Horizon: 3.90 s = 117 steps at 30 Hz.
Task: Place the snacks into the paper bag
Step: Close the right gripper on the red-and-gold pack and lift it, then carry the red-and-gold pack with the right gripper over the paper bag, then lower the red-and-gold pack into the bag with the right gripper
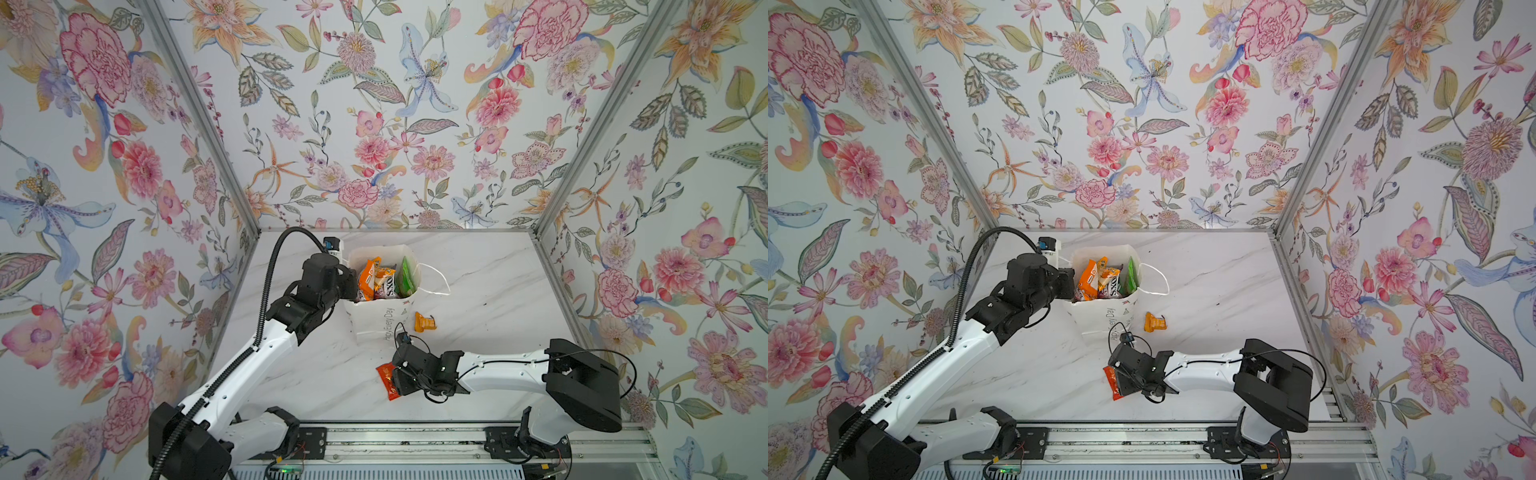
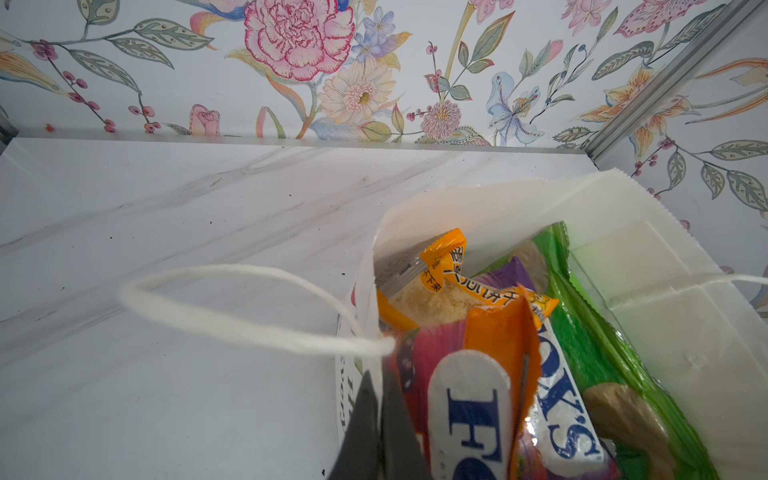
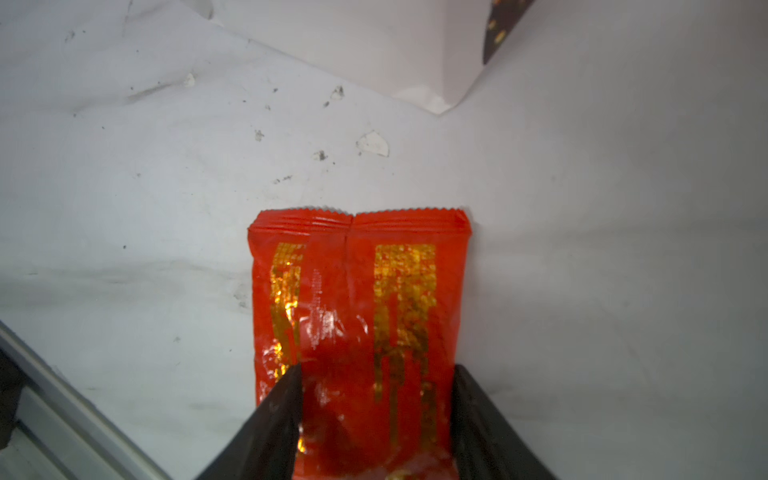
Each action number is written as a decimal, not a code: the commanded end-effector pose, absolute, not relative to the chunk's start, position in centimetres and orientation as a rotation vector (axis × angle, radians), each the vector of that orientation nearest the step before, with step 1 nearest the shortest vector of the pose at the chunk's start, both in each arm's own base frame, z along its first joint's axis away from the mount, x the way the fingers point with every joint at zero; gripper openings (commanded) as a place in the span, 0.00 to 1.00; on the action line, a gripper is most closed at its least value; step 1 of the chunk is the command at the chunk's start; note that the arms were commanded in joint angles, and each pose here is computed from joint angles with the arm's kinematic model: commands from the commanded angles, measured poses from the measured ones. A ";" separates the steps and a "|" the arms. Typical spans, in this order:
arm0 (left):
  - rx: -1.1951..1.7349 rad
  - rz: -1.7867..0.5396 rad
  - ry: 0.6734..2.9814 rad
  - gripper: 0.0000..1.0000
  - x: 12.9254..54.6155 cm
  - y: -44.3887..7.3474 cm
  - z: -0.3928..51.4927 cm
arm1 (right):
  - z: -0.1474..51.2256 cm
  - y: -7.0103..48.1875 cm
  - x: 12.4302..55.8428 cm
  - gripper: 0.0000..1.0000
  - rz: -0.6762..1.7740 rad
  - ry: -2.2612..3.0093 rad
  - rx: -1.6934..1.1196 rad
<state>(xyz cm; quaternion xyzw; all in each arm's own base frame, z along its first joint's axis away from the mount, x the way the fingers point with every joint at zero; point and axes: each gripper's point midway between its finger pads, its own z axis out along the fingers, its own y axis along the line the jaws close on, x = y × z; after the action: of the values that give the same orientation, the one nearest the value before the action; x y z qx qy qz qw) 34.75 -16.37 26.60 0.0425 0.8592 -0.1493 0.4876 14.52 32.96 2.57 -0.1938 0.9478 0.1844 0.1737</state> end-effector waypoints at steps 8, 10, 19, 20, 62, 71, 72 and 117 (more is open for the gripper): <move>0.067 -0.370 1.980 0.00 35.0 -15.8 29.5 | 2.4 33.1 13.6 0.26 0.535 2.716 -0.592; 0.066 -0.367 1.981 0.00 34.9 -15.8 29.4 | 2.9 33.1 13.7 0.23 0.543 2.707 -0.580; 0.067 -0.371 1.978 0.00 35.0 -15.9 29.5 | 4.5 32.7 14.3 0.13 0.566 2.661 -0.521; 0.066 -0.371 1.979 0.00 35.0 -15.9 29.5 | 4.5 32.4 14.4 0.12 0.561 2.661 -0.509; 0.070 -0.372 1.989 0.00 35.2 -16.1 29.3 | 32.5 29.4 19.8 0.05 0.620 2.031 -0.502; 0.071 -0.375 1.990 0.00 35.1 -16.1 29.3 | 36.8 31.0 22.7 0.06 0.605 1.959 -0.521; 0.071 -0.377 1.991 0.00 35.1 -16.1 29.3 | 36.8 31.3 23.2 0.06 0.596 1.966 -0.520; 0.073 -0.387 1.981 0.00 34.8 -16.0 29.8 | 28.1 35.5 34.0 0.13 0.350 2.288 -0.491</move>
<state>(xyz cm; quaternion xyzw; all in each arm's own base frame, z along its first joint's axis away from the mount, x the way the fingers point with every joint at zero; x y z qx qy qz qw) 34.64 -16.32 26.62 0.0423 0.8587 -0.1499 0.4882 33.97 35.75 28.11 -0.1928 0.8911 0.1417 0.3857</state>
